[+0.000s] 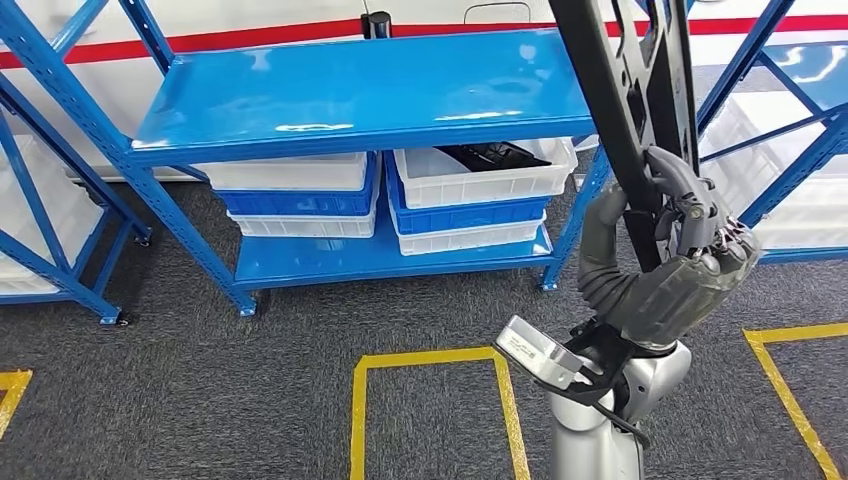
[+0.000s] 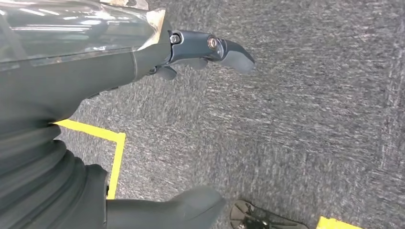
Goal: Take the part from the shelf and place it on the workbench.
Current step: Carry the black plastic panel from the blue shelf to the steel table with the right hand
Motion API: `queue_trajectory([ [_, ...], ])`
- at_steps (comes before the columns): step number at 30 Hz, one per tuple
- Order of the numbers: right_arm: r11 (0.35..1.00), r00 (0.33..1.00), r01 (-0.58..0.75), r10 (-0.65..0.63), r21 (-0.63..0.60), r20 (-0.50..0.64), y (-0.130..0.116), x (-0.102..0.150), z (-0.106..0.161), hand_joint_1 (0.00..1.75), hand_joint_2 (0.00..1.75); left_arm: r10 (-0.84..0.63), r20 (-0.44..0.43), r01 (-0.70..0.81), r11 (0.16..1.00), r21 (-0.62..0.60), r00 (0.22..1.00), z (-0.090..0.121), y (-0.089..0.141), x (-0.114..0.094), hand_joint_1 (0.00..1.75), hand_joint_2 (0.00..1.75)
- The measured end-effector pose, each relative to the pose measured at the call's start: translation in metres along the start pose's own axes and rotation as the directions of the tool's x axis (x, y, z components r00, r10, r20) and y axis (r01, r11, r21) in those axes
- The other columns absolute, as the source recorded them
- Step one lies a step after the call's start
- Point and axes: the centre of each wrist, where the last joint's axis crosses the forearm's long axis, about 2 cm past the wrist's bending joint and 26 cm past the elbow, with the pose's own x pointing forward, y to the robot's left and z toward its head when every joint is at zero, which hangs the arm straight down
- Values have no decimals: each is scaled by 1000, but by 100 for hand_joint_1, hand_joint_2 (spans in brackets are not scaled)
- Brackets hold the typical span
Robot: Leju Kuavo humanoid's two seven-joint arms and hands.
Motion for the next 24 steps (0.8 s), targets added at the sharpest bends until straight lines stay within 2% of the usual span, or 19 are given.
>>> queue_trajectory([
  [15,999,998,23,-22,25,-64,4,-8,8,175,175,-19,-11,19,1000,9,1000,-6,14,4,0,175],
  [24,996,990,60,-50,71,-133,12,-6,16,175,175,-28,-37,29,999,33,999,-6,8,8,0,175],
])
